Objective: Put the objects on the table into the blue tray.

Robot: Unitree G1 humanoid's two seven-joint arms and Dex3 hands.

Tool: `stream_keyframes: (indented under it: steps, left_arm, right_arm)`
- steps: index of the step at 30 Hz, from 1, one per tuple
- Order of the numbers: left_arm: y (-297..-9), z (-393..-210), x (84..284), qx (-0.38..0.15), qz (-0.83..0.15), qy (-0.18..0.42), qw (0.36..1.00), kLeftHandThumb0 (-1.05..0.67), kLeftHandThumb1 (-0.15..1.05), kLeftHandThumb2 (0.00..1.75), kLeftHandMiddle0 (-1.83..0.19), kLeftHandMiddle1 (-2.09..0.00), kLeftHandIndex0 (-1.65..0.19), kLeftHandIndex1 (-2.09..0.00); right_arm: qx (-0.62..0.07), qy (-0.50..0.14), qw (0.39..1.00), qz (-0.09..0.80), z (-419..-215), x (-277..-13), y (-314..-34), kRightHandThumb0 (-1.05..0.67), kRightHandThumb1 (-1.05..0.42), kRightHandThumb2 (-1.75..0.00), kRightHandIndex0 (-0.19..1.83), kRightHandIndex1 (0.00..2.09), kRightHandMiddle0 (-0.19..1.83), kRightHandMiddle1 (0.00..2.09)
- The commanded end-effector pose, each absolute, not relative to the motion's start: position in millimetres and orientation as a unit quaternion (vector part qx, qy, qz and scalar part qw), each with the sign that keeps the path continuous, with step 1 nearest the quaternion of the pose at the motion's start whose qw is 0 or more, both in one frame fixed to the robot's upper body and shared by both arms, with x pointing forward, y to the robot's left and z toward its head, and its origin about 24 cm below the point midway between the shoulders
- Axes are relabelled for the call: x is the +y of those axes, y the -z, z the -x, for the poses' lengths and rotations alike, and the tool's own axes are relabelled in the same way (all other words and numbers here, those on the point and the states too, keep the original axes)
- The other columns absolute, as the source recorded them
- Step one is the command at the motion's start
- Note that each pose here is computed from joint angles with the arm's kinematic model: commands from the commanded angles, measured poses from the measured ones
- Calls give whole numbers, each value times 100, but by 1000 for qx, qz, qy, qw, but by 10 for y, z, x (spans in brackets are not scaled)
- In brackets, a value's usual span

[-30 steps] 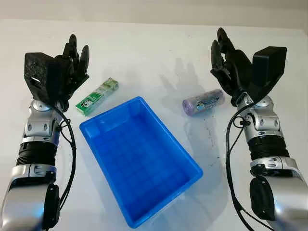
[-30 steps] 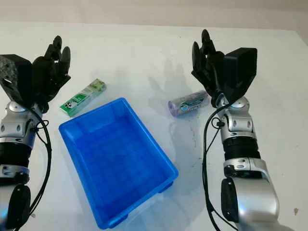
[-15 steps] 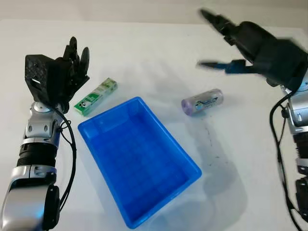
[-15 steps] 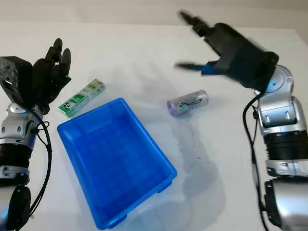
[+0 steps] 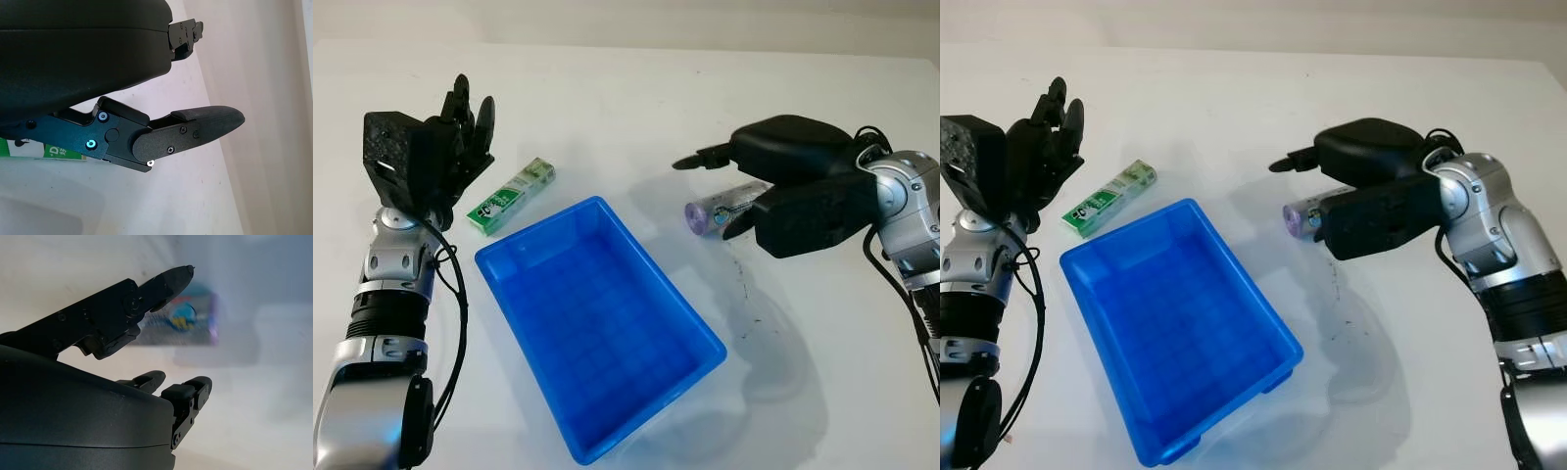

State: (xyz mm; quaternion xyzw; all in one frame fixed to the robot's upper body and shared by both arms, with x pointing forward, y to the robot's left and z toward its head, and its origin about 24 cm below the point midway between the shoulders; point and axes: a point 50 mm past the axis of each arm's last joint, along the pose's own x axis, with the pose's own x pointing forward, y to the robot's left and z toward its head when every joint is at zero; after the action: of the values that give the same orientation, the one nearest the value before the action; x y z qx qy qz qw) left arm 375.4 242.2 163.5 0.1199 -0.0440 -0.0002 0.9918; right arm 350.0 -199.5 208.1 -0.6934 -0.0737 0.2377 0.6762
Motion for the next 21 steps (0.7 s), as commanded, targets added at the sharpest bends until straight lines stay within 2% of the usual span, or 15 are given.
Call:
stream_keyframes:
  steps: [1, 7, 8, 9, 10, 11, 12, 14, 15, 16, 17, 18, 21]
  left_arm:
    - [-1692, -3755, 2453, -48, -127, -2, 991, -78, 105, 66, 19, -3, 19, -1]
    - [-1697, -3752, 2458, -46, -128, 0, 991, -78, 105, 66, 19, -1, 19, -2]
    - [-1694, -3753, 2460, -46, -129, -1, 991, -78, 105, 66, 19, -2, 19, -2]
    - [-1692, -3754, 2462, -46, -131, -1, 990, -78, 105, 66, 19, -2, 19, -2]
    - [-1690, -3754, 2463, -45, -133, -1, 990, -78, 105, 66, 19, -2, 19, -1]
    - [-1687, -3757, 2462, -44, -135, -1, 990, -78, 105, 66, 19, -2, 19, -2]
    - [-1686, -3759, 2461, -43, -136, -1, 990, -78, 105, 66, 19, -2, 19, -2]
    - [-1686, -3763, 2458, -44, -137, 0, 990, -78, 105, 66, 19, -2, 19, -2]
    - [-1686, -3765, 2457, -44, -138, 0, 990, -78, 105, 67, 19, -3, 19, -2]
    - [-1685, -3767, 2456, -45, -137, 0, 990, -78, 105, 67, 19, -3, 19, -3]
    - [-1684, -3766, 2455, -45, -137, 0, 990, -77, 105, 67, 19, -3, 19, -2]
    - [-1682, -3763, 2456, -46, -137, 0, 990, -77, 105, 66, 19, -3, 19, -2]
    - [-1686, -3764, 2455, -45, -139, 1, 989, -76, 105, 67, 19, -3, 19, 0]
  right_arm:
    - [-66, -238, 669, 701, -3517, -2012, -2056, -45, -79, -7, 40, 14, 42, 6]
    - [-56, -241, 659, 710, -3552, -2042, -1968, -44, -83, -7, 48, 18, 47, 8]
    - [-57, -243, 652, 716, -3558, -2049, -1951, -43, -85, -7, 50, 20, 49, 10]
    - [-61, -243, 644, 723, -3565, -2056, -1932, -42, -87, -6, 47, 34, 50, 16]
    - [-62, -244, 637, 728, -3573, -2065, -1911, -41, -89, -6, 39, 58, 48, 32]
    - [-65, -243, 633, 732, -3583, -2075, -1887, -41, -92, -6, 28, 86, 37, 62]
    - [-67, -241, 631, 734, -3592, -2082, -1871, -40, -93, -6, 24, 99, 31, 81]
    - [-85, -234, 631, 735, -3606, -2098, -1826, -40, -95, -6, 22, 111, 26, 102]
    - [-94, -230, 632, 734, -3612, -2104, -1808, -40, -98, -6, 24, 136, 25, 128]
    - [-109, -220, 632, 735, -3618, -2112, -1780, -41, -99, -6, 23, 147, 23, 139]
    - [-125, -210, 629, 738, -3624, -2117, -1757, -43, -102, -6, 24, 176, 24, 161]
    - [-142, -199, 627, 740, -3629, -2120, -1740, -46, -103, -9, 40, 196, 27, 189]
    - [-186, -173, 643, 723, -3643, -2123, -1728, -47, -105, -17, 77, 208, 49, 207]
